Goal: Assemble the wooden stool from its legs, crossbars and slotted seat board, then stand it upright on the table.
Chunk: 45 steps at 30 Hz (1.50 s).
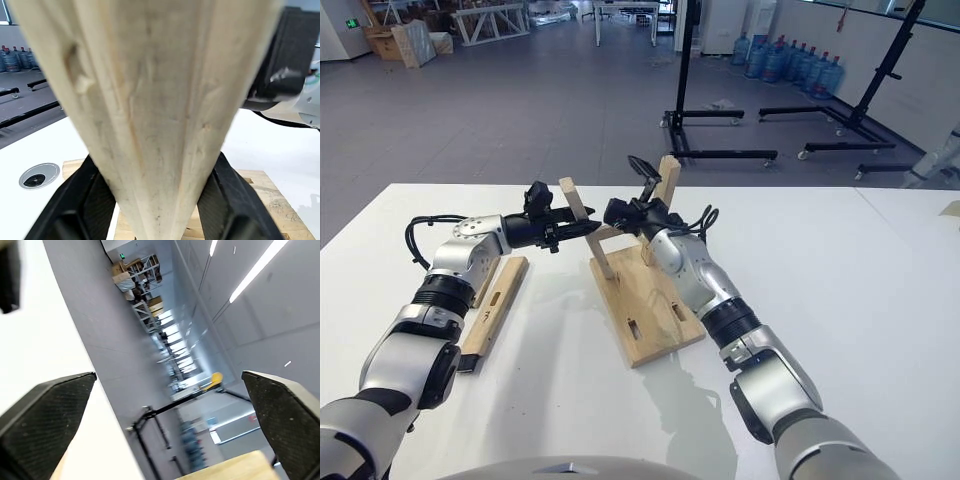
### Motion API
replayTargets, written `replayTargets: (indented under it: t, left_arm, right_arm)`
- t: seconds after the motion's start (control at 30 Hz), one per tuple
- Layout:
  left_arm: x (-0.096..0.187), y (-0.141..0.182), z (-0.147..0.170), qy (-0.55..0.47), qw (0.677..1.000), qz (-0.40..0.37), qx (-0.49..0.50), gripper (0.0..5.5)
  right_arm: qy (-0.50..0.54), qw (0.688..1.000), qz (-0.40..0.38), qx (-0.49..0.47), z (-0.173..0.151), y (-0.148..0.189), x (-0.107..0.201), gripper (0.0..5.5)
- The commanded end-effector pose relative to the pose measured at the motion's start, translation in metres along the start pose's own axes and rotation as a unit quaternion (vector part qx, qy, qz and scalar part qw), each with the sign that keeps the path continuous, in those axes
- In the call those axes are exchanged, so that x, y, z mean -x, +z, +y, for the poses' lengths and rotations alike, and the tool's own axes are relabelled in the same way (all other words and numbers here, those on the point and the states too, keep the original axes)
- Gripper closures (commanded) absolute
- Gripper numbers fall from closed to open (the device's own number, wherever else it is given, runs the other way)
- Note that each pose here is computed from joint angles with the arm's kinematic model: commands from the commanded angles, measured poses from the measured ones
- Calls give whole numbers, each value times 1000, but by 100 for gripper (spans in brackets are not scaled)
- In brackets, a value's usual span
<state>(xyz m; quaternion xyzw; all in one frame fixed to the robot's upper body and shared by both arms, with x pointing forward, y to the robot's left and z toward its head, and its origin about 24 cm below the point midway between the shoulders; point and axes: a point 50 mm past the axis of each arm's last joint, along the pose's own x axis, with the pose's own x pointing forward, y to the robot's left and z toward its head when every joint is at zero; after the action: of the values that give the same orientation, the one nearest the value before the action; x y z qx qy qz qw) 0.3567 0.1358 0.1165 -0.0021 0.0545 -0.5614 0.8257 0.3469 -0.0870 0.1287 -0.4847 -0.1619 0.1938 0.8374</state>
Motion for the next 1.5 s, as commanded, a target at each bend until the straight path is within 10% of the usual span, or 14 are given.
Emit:
replayTargets:
  t: [0.03,0.23,0.5,0.83,1.13,1.5]
  left_arm:
    - [2,-31,-6,4,998,64,19,349]
    - [1,-31,-6,3,998,58,24,349]
    - [0,-31,-8,-4,998,57,25,349]
    - [2,-32,-7,-3,998,55,37,349]
    - [2,-29,-6,-6,998,51,36,349]
    - [1,-15,-1,11,1000,16,24,233]
  right_arm:
    - [25,998,-1,-66,-14,5,3,10]
    - [-2,999,-30,-45,-44,24,1,10]
    - [120,990,79,-1,42,-33,22,10]
    - [-32,994,-64,-79,-67,42,-1,10]
    - [97,994,54,0,10,-20,14,10]
    - [4,991,-16,-132,-40,15,-2,10]
